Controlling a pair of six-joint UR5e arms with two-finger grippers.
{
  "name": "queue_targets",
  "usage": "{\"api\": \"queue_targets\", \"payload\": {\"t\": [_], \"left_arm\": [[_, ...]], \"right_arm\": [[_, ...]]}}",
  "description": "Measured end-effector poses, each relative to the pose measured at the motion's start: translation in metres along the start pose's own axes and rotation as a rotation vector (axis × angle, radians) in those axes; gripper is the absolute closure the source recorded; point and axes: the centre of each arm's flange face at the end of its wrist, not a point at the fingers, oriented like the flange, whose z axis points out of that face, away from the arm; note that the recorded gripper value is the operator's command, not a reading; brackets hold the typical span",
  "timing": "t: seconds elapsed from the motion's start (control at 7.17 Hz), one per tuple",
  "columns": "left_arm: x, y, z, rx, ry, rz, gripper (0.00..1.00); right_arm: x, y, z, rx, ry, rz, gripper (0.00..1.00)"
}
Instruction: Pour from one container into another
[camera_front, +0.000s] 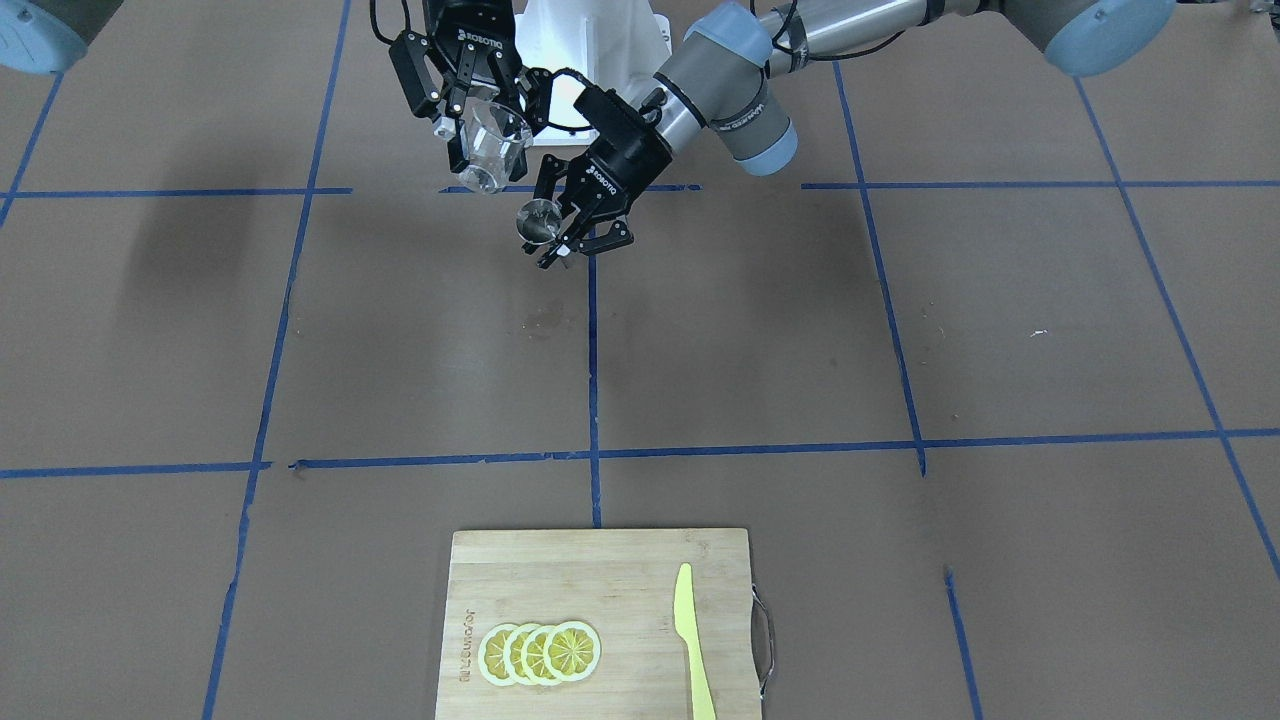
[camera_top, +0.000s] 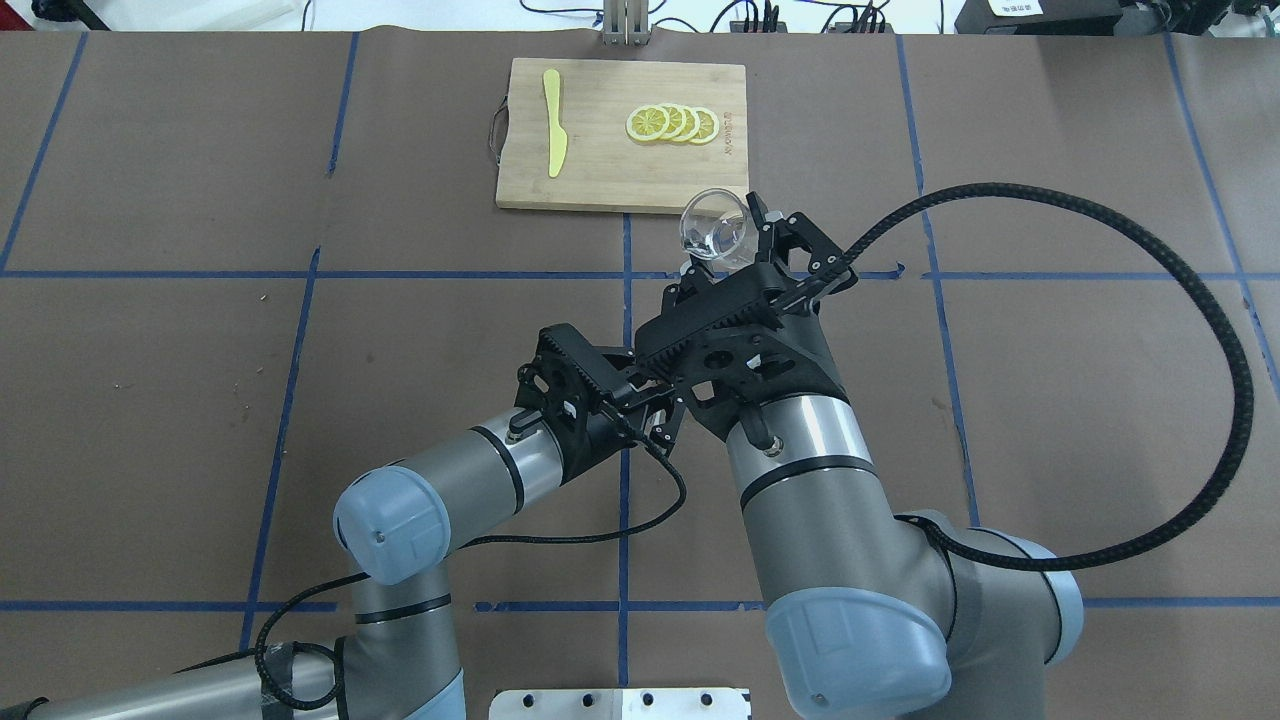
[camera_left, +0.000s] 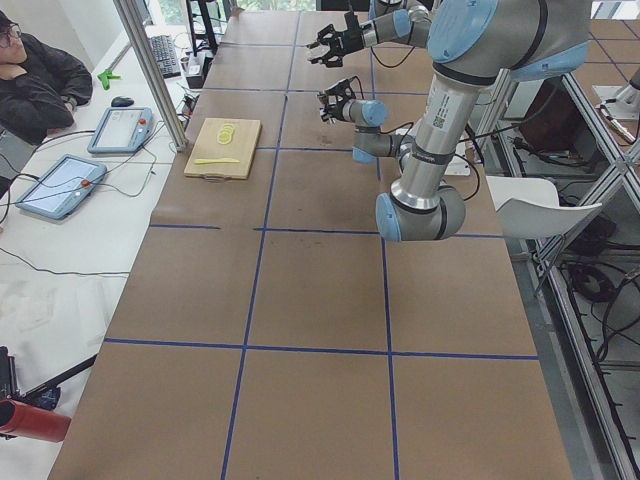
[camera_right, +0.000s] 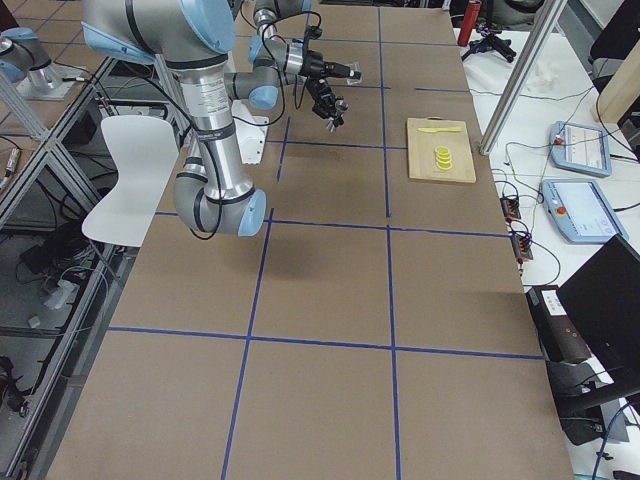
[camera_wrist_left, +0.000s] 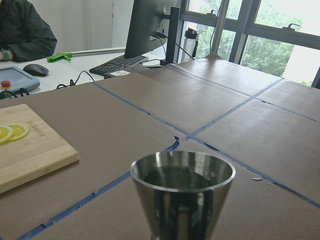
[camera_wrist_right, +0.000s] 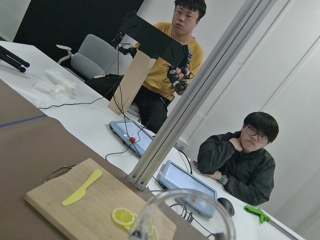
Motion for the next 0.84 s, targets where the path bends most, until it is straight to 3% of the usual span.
{"api": "queue_targets", "payload": {"t": [0.28, 0.56, 0.84], "left_arm": [[-0.021, -0.011, -0.017, 0.067, -0.093, -0.058, 1.0], [-0.066, -0.011, -0.04, 0.116, -0.201, -0.148, 1.0], [-0.111, 0.0, -0.071, 0.19, -0.355, -0.205, 1.0]], "right_arm": [[0.004, 0.018, 0.002, -0.032, -0.016, 0.182, 1.0], [0.008, 0.045, 0.006, -0.084, -0.029, 0.31, 1.0], [0.017, 0.072, 0.008, -0.134, -0.028, 0.396, 1.0]]}}
